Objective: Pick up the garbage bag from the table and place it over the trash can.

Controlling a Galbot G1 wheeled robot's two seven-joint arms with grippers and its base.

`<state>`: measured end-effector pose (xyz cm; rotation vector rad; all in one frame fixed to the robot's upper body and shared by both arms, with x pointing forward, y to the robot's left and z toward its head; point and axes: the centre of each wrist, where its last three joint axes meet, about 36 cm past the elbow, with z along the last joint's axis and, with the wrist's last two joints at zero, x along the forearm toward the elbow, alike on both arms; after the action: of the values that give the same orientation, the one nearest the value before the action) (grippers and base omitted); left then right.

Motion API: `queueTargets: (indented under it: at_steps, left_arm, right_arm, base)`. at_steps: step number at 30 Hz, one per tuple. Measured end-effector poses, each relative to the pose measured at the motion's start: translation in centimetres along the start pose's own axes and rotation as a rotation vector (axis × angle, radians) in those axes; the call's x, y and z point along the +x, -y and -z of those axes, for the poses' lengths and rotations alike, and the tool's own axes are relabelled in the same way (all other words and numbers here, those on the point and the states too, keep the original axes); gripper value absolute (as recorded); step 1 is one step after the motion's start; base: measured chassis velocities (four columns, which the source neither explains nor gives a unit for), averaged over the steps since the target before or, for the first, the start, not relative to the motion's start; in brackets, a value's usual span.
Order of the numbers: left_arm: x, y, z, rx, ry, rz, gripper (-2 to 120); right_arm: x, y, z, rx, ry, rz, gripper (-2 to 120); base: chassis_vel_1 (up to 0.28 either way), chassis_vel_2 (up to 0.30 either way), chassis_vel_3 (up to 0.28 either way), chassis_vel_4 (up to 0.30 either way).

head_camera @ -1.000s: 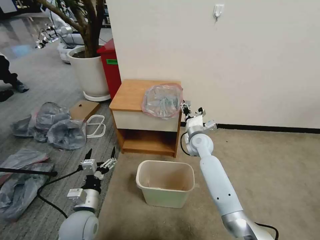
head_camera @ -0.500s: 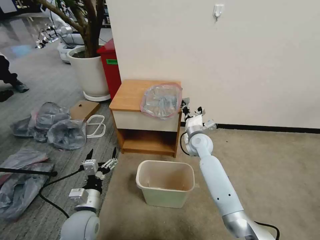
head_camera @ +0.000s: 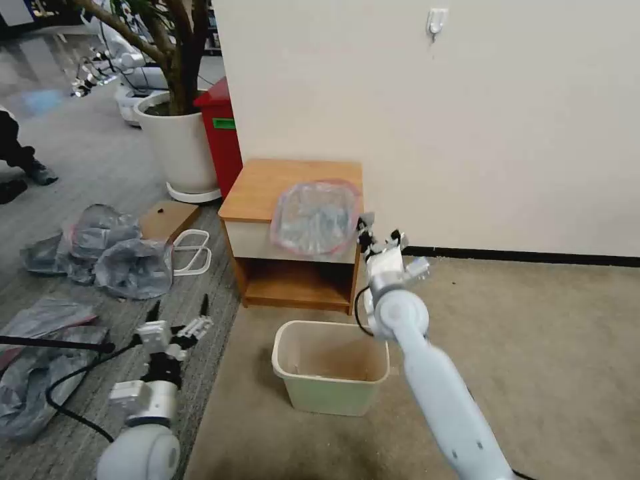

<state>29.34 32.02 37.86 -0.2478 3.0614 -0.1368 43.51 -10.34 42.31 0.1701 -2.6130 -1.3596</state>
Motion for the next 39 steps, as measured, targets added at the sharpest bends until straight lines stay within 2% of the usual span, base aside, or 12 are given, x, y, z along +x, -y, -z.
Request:
queueTargets:
  at_steps: [1,4,10,14,21,30,32,35,36,39]
  left_arm:
    - [0.0,0.0,0.0,0.000,0.000,0.000,100]
    - [-0.2,-1.1,0.4,0.000,0.008,0.025,100]
    - [0.0,-1.5,0.2,0.005,0.001,0.036,100]
    - [0.3,-0.9,-0.2,0.016,-0.010,0.029,100]
    - [0.0,0.2,-0.3,0.028,-0.008,0.005,100]
    - [-0.1,1.7,-0.8,0.025,-0.018,-0.037,100]
    - [-0.1,1.8,-0.8,0.023,-0.020,-0.042,100]
    - [-0.1,2.1,-0.9,0.018,-0.024,-0.056,100]
    - [-0.1,2.1,-0.9,0.018,-0.024,-0.056,100]
    - [-0.1,2.3,-0.9,0.015,-0.025,-0.065,100]
  right_arm:
    - [0.0,0.0,0.0,0.000,0.000,0.000,0]
    - [3.4,-0.7,-1.9,0.028,-0.042,-0.023,0]
    - [7.6,-0.9,-4.1,0.086,-0.110,-0.061,0]
    - [10.8,0.9,-6.1,0.180,-0.216,-0.123,0]
    - [12.8,3.6,-8.1,0.263,-0.279,-0.194,0]
    - [13.4,4.1,-8.4,0.294,-0.281,-0.203,0]
    - [13.5,4.0,-8.4,0.293,-0.282,-0.203,4]
    - [13.4,3.8,-8.5,0.295,-0.281,-0.201,17]
    - [13.4,3.8,-8.5,0.295,-0.281,-0.201,17]
    - [13.3,3.5,-8.5,0.310,-0.268,-0.206,30]
  base:
    - [0.000,0.000,0.000,0.000]
    - [0.000,0.000,0.000,0.000]
    - [0.000,0.000,0.000,0.000]
    - [0.000,0.000,0.000,0.000]
    - [0.000,0.000,0.000,0.000]
    - [0.000,0.000,0.000,0.000]
    - [0.000,0.000,0.000,0.000]
    - [0.000,0.000,0.000,0.000]
    - [0.000,0.000,0.000,0.000]
    - [0.000,0.000,0.000,0.000]
